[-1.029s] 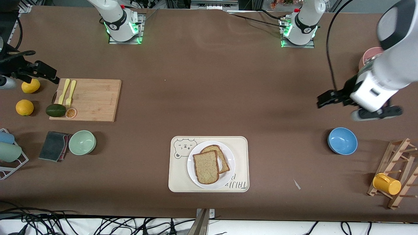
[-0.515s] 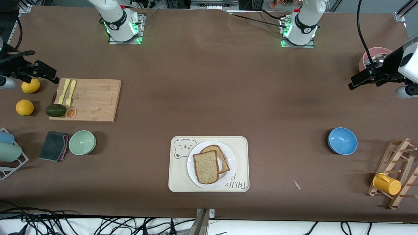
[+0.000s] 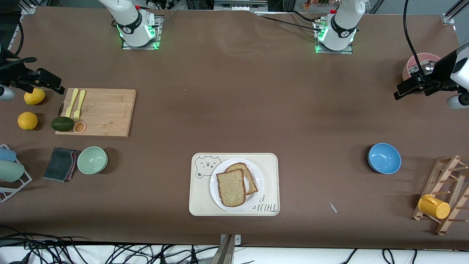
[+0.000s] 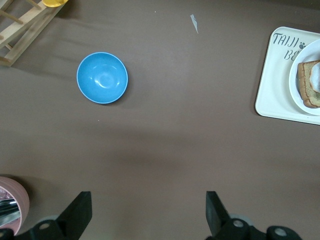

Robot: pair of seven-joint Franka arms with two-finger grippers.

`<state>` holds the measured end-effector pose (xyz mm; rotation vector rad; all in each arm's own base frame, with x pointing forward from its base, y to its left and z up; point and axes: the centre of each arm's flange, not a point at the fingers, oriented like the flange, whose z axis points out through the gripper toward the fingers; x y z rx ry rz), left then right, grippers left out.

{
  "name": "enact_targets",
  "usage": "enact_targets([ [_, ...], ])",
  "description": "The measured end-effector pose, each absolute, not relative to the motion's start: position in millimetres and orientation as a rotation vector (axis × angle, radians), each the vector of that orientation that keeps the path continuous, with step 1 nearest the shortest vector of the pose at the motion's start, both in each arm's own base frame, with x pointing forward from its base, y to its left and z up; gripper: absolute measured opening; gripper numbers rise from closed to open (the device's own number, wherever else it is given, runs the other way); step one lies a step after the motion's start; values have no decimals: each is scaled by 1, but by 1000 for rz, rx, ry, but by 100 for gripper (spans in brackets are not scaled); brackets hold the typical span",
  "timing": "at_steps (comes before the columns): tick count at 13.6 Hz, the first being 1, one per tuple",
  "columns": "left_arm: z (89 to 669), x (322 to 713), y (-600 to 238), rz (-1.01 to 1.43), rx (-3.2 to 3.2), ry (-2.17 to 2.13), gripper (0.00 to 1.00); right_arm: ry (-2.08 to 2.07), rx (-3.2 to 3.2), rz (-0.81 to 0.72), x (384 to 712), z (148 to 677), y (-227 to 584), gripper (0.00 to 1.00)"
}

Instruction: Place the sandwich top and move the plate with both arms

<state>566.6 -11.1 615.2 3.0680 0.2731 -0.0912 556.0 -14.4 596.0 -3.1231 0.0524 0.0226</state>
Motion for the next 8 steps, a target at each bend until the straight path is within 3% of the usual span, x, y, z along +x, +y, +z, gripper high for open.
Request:
enact_targets([
  [8,613,566,-6,-97,3068,272,100,51,-3123,23,556,596,-14,100],
])
